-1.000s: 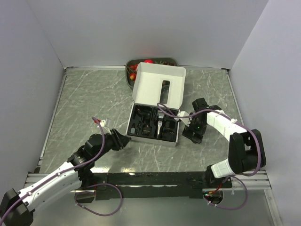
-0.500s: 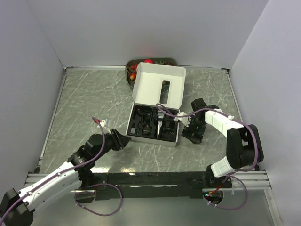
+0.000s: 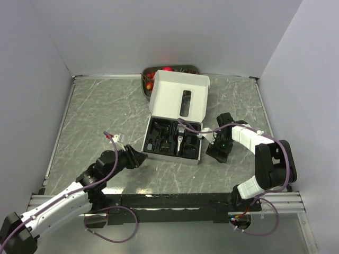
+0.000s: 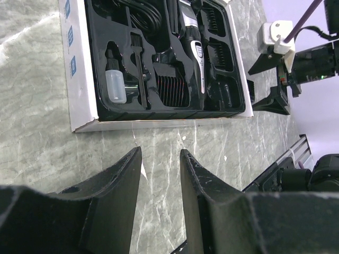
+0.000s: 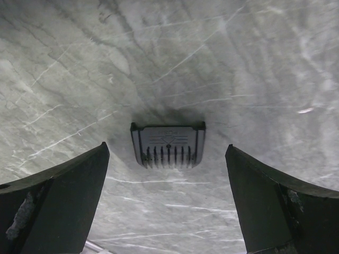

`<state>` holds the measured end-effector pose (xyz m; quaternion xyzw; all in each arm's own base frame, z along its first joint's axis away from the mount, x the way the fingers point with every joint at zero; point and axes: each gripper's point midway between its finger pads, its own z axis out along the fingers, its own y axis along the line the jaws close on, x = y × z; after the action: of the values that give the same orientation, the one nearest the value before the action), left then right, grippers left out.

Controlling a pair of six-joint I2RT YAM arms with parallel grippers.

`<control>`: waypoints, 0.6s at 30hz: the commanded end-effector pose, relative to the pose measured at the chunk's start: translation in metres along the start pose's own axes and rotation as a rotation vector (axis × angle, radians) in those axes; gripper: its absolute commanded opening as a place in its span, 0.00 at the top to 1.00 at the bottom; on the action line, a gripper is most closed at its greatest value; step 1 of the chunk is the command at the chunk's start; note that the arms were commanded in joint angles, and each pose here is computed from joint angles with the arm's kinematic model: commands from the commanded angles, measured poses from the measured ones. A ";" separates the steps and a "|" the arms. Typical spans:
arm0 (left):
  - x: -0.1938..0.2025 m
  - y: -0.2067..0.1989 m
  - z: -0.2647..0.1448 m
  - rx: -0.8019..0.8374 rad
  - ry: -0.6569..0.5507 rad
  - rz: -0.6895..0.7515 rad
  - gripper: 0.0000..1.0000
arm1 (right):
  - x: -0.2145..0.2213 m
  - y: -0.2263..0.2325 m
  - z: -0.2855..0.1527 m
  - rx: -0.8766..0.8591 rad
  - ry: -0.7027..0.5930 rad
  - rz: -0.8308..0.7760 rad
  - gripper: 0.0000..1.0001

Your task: Sort the hair-cutting tools

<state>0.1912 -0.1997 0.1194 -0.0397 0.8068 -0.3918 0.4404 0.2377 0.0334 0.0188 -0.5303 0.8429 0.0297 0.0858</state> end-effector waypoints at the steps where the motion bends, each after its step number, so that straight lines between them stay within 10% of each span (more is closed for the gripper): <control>1: -0.007 -0.005 0.000 0.019 -0.031 -0.008 0.59 | 0.004 0.000 0.006 -0.009 0.010 -0.009 0.01; 18: -0.008 -0.006 0.000 0.022 -0.033 -0.009 0.59 | 0.008 0.001 0.012 -0.031 0.053 0.002 0.28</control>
<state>0.1911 -0.1996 0.1210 -0.0398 0.8050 -0.3935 0.4423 0.2331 0.0292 0.0098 -0.5272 0.8468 0.0278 0.0648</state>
